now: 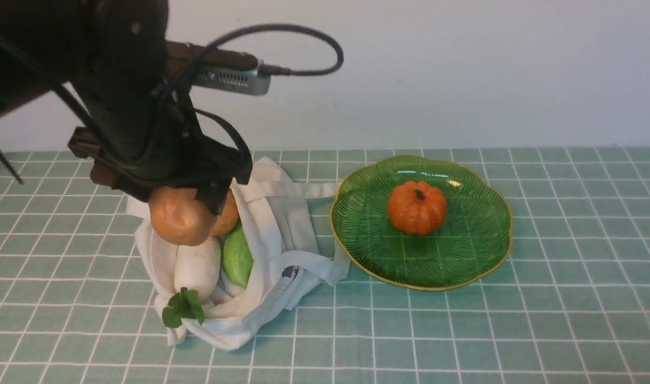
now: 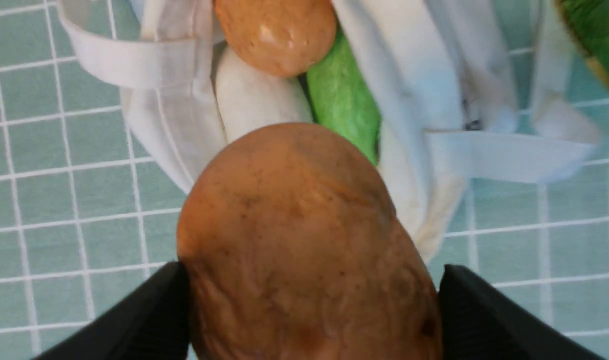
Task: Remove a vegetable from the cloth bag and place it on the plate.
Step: Use the left arm to put the potato into the empty plate on the right
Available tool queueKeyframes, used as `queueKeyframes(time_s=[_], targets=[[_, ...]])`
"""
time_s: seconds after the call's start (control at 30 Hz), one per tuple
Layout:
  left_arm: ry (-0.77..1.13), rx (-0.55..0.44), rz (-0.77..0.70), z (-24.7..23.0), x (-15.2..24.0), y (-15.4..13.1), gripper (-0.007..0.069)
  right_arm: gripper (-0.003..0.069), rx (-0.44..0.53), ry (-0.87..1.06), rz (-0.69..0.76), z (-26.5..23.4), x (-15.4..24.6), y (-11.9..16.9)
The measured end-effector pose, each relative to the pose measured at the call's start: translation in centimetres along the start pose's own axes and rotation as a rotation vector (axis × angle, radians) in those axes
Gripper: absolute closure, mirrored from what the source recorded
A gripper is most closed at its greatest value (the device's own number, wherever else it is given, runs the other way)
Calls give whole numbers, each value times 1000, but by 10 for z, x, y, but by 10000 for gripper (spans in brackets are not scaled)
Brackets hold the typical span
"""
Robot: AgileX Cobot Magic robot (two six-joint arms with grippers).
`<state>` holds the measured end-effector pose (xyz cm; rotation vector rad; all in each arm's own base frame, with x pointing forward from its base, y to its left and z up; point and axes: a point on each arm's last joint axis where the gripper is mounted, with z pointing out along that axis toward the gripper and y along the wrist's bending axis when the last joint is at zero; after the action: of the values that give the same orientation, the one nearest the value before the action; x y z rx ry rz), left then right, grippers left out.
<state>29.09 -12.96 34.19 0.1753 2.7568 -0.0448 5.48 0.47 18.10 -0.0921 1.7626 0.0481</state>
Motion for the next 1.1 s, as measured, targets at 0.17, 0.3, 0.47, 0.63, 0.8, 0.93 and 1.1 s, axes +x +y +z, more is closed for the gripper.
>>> queueKeyframes(time_s=[0.17, 0.3, 0.47, 0.63, 0.8, 0.93, 1.1], targets=[[-56, 200, -18, 5, -9, -20, 61, 673, 0, 0, 0, 0, 0, 0], [-19, 305, -14, 34, -21, -38, 61, 673, 0, 0, 0, 0, 0, 0], [18, 394, 29, 85, -47, -70, 61, 673, 0, 0, 0, 0, 0, 0], [27, 422, 128, 128, -67, -117, 61, 673, 0, 0, 0, 0, 0, 0], [20, 416, 173, 151, -72, -140, 61, 673, 0, 0, 0, 0, 0, 0], [-50, 416, 178, 165, -80, -149, 61, 673, 0, 0, 0, 0, 0, 0], [-67, 421, 171, 167, -82, -150, 9, 673, 0, 0, 0, 0, 0, 0]])
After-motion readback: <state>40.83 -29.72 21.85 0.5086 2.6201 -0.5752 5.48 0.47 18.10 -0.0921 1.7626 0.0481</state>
